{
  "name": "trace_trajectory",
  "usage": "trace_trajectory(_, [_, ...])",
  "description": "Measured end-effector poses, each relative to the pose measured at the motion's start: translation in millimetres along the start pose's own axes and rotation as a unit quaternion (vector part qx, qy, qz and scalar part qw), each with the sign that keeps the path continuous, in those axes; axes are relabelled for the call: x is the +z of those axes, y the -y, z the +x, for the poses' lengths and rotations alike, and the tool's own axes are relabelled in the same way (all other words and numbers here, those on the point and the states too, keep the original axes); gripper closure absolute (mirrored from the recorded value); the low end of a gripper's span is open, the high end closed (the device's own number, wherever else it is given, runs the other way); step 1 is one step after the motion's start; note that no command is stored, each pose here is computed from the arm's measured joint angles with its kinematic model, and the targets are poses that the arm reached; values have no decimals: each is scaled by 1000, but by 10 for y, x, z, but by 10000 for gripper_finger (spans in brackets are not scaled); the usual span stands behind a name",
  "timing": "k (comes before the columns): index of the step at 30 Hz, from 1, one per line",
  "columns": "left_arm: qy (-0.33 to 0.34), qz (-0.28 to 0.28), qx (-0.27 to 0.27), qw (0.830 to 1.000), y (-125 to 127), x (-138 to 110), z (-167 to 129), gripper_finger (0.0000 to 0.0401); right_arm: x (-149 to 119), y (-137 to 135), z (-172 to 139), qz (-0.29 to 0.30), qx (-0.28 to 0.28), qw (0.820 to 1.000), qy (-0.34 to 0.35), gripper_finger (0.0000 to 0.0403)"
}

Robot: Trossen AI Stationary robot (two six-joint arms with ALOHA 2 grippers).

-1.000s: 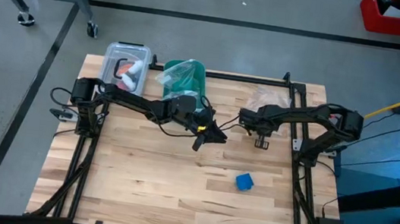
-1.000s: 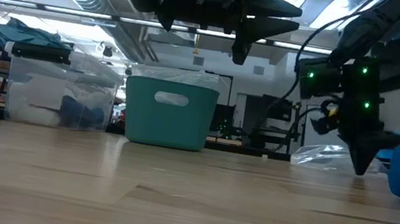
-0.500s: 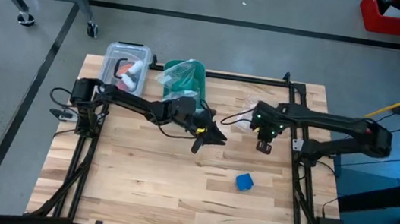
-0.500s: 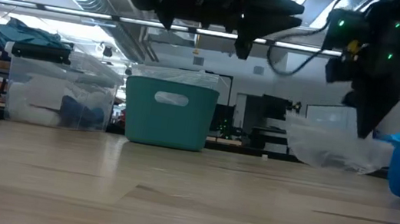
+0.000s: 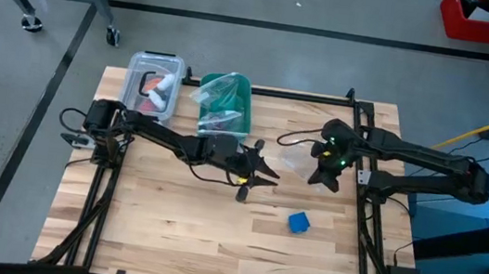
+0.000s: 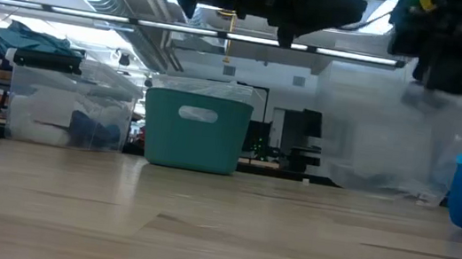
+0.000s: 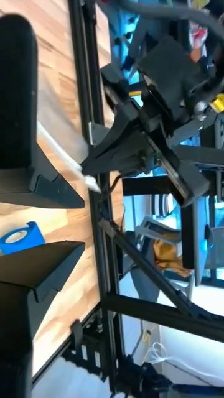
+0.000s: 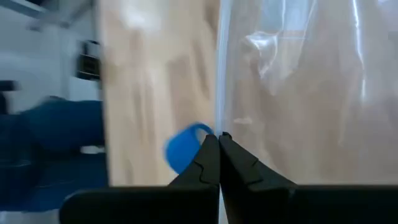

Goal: Roll bandage
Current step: Open the transparent zip bag

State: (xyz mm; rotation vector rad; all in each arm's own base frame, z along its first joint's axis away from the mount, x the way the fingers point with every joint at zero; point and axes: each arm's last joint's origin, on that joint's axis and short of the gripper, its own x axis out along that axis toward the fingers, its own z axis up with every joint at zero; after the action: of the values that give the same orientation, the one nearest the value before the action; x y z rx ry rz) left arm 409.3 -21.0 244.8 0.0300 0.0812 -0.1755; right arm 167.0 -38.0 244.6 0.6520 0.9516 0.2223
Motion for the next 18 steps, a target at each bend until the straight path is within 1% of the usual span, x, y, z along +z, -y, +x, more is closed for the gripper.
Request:
trace_trajectory(4, [9,-1,7,1000,19,62,19,315,87,-45,-6,-6,52,998,30,402])
trace_trajectory(7, [20,-2,10,1000,12,136,37,315,128,-64,-12,-7,70,997,45,402])
trace_trajectory(14, [63,-3,11,998,-6,418,84,315,126,-65,-12,-4,71,997,43,402])
trace_trajectory(18, [86,26,14,996,-12,583,102,315,127,-65,-12,-4,71,996,44,402])
